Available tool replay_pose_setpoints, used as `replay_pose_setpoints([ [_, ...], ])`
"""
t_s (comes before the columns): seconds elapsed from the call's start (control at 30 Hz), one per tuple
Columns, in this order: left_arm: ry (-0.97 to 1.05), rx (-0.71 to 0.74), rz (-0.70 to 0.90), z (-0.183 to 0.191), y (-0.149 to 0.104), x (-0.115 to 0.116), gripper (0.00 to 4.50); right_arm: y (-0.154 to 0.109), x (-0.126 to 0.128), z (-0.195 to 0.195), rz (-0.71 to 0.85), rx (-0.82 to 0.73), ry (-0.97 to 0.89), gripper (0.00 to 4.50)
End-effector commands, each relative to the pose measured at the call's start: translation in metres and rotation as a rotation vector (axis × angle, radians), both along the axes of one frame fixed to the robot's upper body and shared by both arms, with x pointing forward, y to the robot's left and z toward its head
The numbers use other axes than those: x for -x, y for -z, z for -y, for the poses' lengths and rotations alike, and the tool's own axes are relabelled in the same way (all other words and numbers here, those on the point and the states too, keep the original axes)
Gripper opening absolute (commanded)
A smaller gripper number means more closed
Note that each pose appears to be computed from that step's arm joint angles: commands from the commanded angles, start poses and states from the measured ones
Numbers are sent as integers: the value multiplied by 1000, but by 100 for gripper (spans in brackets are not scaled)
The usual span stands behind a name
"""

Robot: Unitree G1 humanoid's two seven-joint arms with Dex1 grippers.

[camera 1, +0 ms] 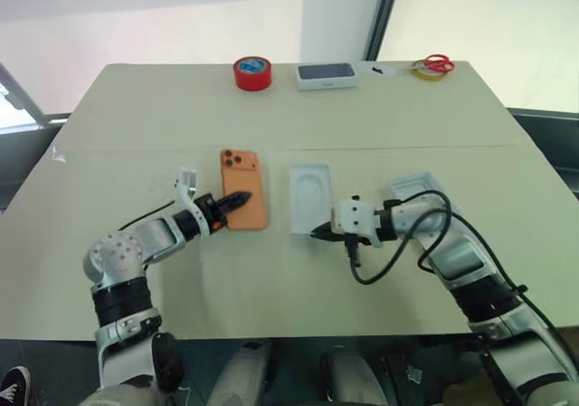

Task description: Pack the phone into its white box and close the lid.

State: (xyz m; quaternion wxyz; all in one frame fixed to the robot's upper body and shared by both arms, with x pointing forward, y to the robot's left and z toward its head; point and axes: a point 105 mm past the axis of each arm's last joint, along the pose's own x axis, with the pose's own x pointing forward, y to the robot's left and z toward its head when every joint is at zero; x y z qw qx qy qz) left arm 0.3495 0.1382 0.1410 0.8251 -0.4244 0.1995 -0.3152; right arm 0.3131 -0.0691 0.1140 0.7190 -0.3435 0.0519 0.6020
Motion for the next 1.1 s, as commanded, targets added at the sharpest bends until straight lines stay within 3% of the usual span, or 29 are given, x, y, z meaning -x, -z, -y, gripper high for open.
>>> replay_pose_setpoints([
  [0.03,34,44,86,9,-28,0,0,-14,0,-19,65,-28,-16,2],
  [0.2,60,57,66,22,-23,1,0,-13,0,-24,60,-29,5,2],
  [0.3,72,57,47,29,-17,2,0,-17,1,-23,30,-50,8,97],
  [0.43,83,58,28,33,-8,4,0,-35,2,-17,64,-108,8,295],
  [0.8,183,56,-2,63,1,-5,0,-56,-27,57,156,-145,177,295],
  [1.1,243,41,-33,79,8,-10,0,-52,-27,54,190,-139,189,295],
])
